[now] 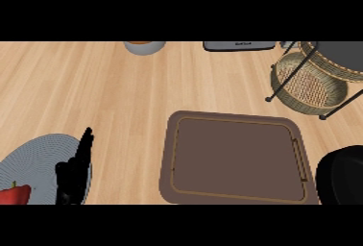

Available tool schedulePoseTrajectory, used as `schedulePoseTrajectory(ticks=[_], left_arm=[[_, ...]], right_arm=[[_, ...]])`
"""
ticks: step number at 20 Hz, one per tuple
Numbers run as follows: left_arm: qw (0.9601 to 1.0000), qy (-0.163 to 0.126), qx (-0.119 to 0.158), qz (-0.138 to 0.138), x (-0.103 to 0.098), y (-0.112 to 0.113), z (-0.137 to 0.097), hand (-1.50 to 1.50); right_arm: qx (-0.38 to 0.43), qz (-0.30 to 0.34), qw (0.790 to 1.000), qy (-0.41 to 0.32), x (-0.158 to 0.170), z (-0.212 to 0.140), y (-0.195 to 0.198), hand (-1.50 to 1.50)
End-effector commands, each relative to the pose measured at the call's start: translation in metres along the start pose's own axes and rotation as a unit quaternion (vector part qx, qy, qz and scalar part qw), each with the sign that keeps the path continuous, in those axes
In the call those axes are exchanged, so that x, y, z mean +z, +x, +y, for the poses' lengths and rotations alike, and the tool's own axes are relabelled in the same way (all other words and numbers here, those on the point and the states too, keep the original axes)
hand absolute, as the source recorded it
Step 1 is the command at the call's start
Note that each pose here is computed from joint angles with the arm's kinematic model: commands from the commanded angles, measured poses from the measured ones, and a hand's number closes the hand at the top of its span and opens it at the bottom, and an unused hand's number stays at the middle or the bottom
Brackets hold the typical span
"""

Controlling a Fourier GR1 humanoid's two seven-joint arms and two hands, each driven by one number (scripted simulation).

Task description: Pick the cupcake from the tray and place it in the tiered basket

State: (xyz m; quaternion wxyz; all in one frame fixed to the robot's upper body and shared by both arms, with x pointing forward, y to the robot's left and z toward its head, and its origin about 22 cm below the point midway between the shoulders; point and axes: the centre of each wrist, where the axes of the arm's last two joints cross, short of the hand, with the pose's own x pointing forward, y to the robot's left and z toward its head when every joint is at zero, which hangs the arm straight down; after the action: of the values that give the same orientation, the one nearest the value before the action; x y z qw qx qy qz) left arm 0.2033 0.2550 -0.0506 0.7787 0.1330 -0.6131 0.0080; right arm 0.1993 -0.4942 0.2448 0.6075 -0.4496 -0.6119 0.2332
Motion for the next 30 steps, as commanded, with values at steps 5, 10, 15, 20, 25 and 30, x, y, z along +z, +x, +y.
schedulePoseTrajectory(ticks=[5, 10, 15, 20, 25, 30], left_arm=[[0.9998, -0.012, -0.013, 0.012, -0.006, 0.004, -0.024, 0.00], [0.9995, -0.029, -0.006, 0.007, -0.001, -0.004, 0.002, 0.00], [0.9994, -0.035, -0.006, 0.008, -0.015, 0.009, -0.017, 0.00], [0.9995, -0.029, -0.005, 0.008, -0.009, 0.019, -0.035, 0.00], [0.9993, -0.036, -0.013, -0.003, -0.013, 0.018, -0.021, 0.00], [0.9994, -0.036, -0.001, -0.001, -0.015, -0.003, -0.026, 0.00]], right_arm=[[0.009, -0.008, 0.999, -0.048, 0.007, -0.068, 0.030, 1.50], [-0.008, 0.006, 0.998, -0.058, -0.020, -0.071, 0.027, 1.50], [-0.012, 0.026, 0.998, -0.050, -0.057, -0.053, 0.067, 1.50], [-0.023, 0.027, 0.999, -0.031, -0.081, -0.043, 0.043, 1.50], [0.001, -0.001, 1.000, -0.010, -0.114, 0.002, 0.064, 1.50], [0.023, 0.002, 1.000, 0.021, -0.128, 0.051, 0.059, 1.50]])
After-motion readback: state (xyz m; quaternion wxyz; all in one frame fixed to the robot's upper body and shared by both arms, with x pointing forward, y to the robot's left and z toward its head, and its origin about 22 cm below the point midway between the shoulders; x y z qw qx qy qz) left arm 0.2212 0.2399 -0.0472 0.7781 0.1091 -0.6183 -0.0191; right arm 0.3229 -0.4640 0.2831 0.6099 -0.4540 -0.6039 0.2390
